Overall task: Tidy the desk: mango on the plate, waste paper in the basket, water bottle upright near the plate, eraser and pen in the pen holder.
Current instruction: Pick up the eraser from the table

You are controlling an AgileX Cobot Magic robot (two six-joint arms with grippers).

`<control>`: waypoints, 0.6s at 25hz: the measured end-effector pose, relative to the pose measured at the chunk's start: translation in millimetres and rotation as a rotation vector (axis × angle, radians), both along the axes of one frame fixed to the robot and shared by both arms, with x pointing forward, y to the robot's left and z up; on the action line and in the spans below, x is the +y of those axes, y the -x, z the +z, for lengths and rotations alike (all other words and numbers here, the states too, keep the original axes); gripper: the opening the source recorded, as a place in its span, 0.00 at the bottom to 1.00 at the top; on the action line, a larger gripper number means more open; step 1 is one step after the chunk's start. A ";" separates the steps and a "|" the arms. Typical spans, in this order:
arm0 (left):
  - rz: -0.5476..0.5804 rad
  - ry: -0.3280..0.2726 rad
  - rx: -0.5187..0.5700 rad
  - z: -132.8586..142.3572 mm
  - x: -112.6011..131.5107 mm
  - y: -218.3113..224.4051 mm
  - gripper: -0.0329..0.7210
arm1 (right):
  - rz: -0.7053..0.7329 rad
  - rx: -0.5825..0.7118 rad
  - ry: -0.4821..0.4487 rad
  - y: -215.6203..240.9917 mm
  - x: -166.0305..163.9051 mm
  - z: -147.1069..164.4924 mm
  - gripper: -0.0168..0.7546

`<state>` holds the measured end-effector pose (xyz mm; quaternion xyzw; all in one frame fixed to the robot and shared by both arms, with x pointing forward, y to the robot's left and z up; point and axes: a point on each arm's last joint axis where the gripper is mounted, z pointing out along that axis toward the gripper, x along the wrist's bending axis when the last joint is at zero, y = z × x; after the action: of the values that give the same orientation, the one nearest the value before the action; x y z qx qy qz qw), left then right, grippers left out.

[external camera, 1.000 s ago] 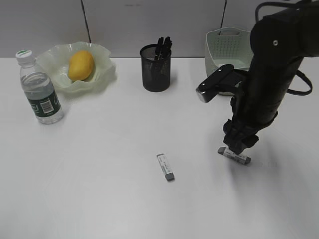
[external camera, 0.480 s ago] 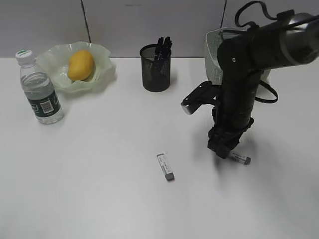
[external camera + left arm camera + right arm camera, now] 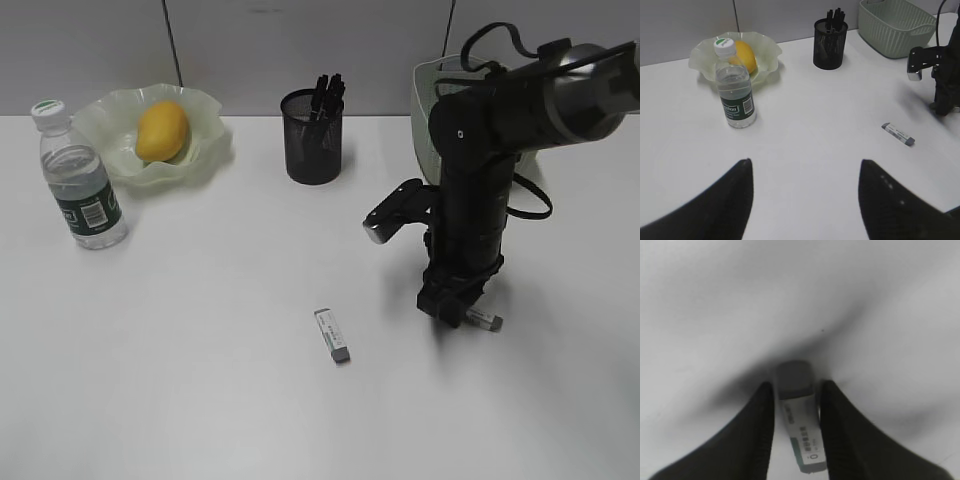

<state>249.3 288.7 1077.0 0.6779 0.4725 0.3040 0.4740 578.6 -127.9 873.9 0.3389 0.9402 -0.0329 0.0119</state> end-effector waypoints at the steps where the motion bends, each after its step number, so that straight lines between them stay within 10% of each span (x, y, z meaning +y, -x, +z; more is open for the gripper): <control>1: 0.000 0.000 0.000 0.0 0.0 0.0 0.71 | 0.000 -0.001 -0.001 -0.1 0.0 0.0 0.36; 15: 0.000 0.000 0.000 0.0 0.0 0.0 0.71 | -0.068 -0.169 -0.138 -36.7 22.7 39.0 0.25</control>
<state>249.3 288.7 1077.0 0.6779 0.4725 0.3040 0.4740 615.4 -105.2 912.9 0.3721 0.9238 0.0603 0.0668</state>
